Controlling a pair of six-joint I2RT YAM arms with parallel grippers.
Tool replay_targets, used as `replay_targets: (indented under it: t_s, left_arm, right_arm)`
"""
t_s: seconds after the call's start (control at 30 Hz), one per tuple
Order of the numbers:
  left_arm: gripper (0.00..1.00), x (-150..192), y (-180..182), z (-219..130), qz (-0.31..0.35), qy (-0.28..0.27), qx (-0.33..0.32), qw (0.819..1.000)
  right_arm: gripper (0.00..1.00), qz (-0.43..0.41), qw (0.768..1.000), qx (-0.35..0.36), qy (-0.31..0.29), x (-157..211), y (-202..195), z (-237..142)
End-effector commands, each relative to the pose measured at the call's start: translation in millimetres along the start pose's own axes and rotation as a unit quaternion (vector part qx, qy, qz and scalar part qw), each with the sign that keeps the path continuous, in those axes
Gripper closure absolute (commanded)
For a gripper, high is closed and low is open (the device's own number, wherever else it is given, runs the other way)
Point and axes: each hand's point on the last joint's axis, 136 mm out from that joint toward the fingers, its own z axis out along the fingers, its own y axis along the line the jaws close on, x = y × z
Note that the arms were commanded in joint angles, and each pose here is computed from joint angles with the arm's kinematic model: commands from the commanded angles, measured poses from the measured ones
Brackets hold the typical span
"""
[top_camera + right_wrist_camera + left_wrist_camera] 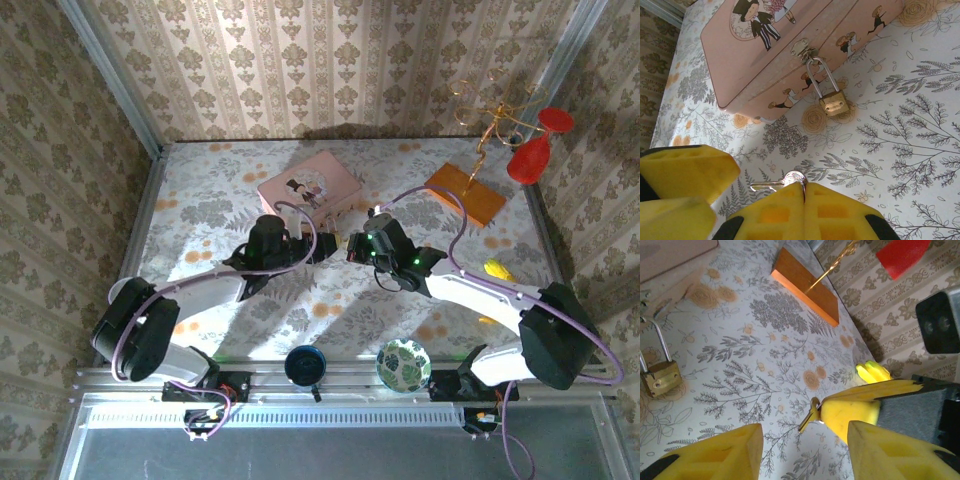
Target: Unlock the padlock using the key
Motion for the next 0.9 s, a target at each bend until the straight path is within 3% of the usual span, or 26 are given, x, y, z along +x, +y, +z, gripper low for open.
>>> replay_targets:
  t_s: [0.0,0.7,0.87]
  left_arm:
    - [0.54,-3.2,-9.4,5.0,0.005,0.006,0.023,1.000]
    - [0.74,-10.2,-9.8,11.1,-0.029,-0.014,0.063,0.997]
    - [0.72,-6.8,-6.4,12.2,-0.033,-0.010,0.059,0.998]
  right_arm:
    - [1.00,0.012,1.000,-0.016,-0.019,-7.2,6.5,-6.4]
    - [1.00,0.018,0.999,-0.041,-0.012,-5.9,16.1,-7.4]
    - [1.00,0.018,0.999,-0.042,-0.013,-6.5,16.4,-8.2]
